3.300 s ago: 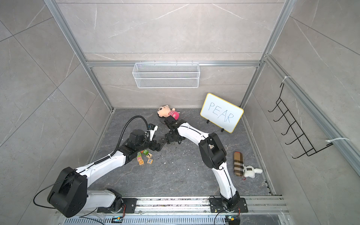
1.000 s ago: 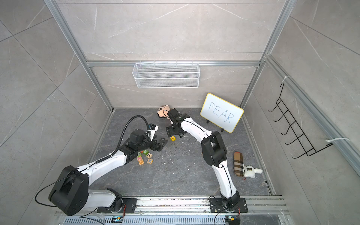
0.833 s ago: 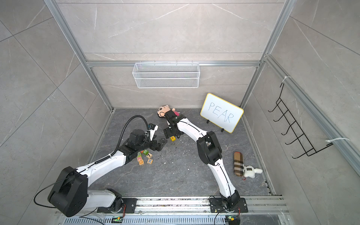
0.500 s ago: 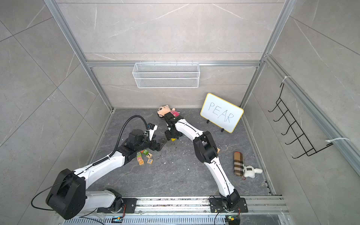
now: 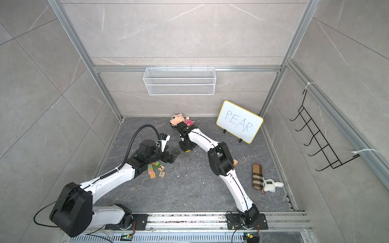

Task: Spell the uppercase word “pear” with letter blocks
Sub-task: Adjust the letter block at the center of the board.

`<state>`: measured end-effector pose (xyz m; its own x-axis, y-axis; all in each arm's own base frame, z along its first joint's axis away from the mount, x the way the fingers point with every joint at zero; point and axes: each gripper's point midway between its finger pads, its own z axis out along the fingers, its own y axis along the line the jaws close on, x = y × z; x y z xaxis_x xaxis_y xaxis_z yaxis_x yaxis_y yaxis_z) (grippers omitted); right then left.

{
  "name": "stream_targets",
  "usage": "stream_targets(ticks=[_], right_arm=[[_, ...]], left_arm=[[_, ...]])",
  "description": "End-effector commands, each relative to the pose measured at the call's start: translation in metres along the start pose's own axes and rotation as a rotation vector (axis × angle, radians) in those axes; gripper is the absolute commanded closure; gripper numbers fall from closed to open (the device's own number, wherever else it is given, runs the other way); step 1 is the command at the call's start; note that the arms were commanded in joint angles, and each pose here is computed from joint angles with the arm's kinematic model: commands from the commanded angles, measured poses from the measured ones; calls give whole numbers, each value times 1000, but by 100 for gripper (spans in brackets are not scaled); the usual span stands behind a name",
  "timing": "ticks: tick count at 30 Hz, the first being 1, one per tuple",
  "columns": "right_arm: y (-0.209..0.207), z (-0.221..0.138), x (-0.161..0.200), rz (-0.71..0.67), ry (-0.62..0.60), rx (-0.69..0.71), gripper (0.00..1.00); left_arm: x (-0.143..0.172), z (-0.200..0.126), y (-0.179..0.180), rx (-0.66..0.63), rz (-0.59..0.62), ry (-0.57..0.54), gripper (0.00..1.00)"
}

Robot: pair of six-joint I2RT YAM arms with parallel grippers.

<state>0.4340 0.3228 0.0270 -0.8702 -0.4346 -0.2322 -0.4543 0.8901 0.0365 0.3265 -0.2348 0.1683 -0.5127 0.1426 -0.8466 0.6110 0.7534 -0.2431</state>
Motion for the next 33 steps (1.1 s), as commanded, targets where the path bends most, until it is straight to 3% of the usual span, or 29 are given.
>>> stream_targets(ticks=[1, 14, 33], right_arm=[[9, 0, 7, 7, 28, 11, 73], [21, -8, 9, 259, 6, 10, 80], [17, -6, 13, 314, 20, 42, 78]], left_arm=[[-11, -7, 0, -9, 8, -46, 1], [-7, -10, 6, -40, 14, -47, 1], [-2, -13, 15, -93, 19, -55, 1]])
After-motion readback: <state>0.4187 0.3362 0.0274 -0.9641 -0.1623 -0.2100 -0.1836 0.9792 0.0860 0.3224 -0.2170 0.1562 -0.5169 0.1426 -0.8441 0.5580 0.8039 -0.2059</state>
